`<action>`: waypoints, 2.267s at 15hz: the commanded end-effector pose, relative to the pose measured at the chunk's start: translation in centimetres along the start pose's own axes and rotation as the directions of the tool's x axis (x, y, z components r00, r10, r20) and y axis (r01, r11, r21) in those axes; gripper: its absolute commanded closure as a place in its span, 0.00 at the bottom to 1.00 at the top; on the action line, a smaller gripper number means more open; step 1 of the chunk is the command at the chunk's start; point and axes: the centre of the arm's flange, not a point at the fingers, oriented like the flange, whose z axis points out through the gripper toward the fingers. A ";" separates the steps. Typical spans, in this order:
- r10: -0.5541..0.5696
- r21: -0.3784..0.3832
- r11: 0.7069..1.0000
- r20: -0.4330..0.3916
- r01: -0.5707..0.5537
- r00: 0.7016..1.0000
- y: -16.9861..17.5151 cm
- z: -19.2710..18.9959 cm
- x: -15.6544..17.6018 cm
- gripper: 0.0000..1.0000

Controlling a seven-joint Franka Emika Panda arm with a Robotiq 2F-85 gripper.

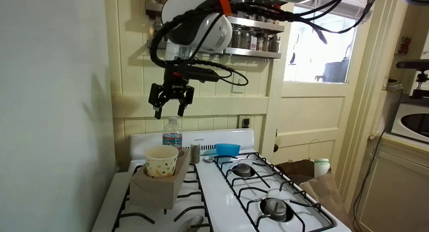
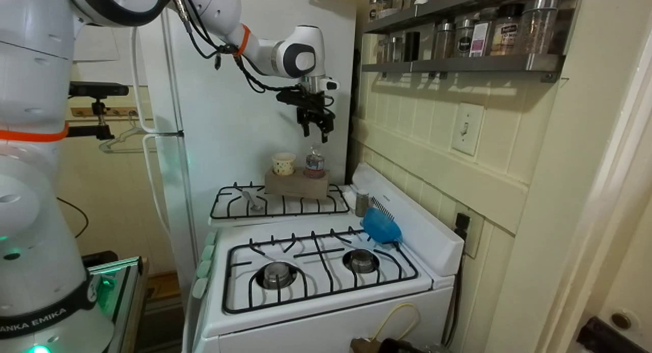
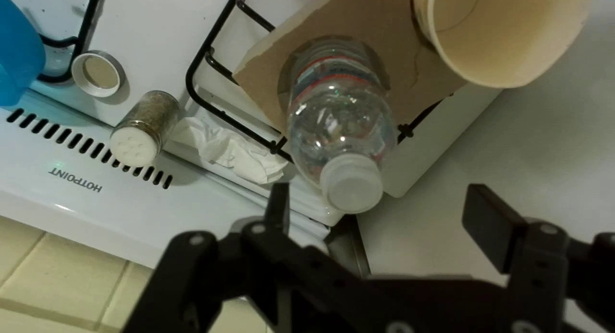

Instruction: Remove the bottle from the box

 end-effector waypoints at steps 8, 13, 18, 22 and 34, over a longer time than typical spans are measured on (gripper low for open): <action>0.017 -0.006 1.000 0.073 -0.017 0.997 0.3 -0.1 0.7 0.24; 0.012 -0.006 1.000 0.078 -0.011 0.997 0.4 0.7 0.7 0.33; 0.015 -0.011 1.000 0.082 -0.014 0.997 0.4 0.8 0.7 0.64; 0.009 -0.028 1.000 0.077 -0.007 0.997 0.3 0.3 0.7 0.89; -0.059 -0.080 0.995 0.007 0.059 0.998 -2.5 -5.9 -0.6 0.92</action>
